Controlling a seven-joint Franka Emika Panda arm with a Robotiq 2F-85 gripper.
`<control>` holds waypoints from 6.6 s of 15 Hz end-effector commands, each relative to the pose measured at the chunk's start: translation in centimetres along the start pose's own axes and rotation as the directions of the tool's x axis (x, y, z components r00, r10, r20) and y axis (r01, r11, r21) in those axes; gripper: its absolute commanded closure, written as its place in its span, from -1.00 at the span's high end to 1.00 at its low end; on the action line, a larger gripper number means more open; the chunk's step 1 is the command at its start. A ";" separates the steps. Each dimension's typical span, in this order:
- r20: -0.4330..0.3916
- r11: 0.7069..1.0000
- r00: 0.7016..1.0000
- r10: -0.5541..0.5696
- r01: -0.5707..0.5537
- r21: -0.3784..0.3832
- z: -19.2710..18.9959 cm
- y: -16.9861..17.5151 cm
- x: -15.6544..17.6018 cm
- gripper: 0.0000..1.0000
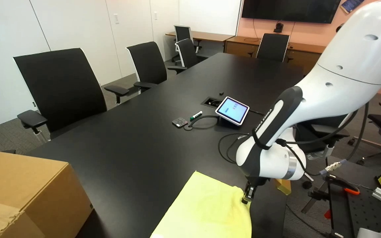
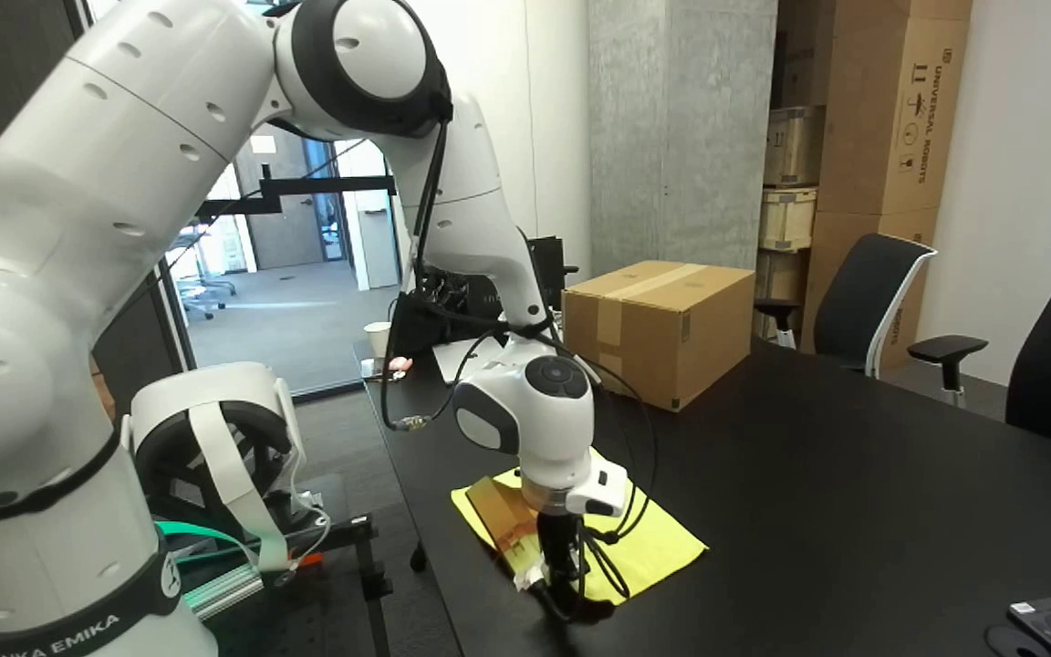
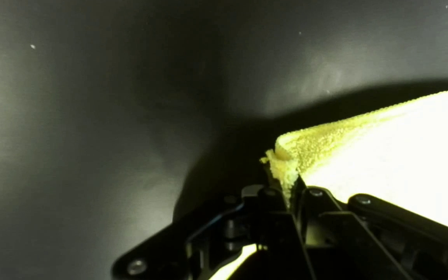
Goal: Fold the yellow towel in half from bottom to top
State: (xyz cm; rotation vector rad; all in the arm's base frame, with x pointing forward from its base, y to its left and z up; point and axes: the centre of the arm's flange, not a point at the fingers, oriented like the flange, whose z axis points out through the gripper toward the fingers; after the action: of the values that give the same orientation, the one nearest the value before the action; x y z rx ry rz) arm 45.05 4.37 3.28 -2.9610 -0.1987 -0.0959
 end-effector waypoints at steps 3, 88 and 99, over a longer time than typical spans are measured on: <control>-0.095 0.999 0.995 0.037 -0.035 0.020 -2.3 -0.4 4.0 -0.90; 0.066 0.879 0.885 -0.460 0.465 -0.105 5.3 -27.2 -0.4 1.00; 0.071 0.885 0.894 -0.442 0.447 -0.128 5.9 -25.2 1.2 -0.77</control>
State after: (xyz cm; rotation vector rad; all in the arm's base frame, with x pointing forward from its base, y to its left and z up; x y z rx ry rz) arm 41.91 30.54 2.66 -2.9809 -0.8992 -0.0824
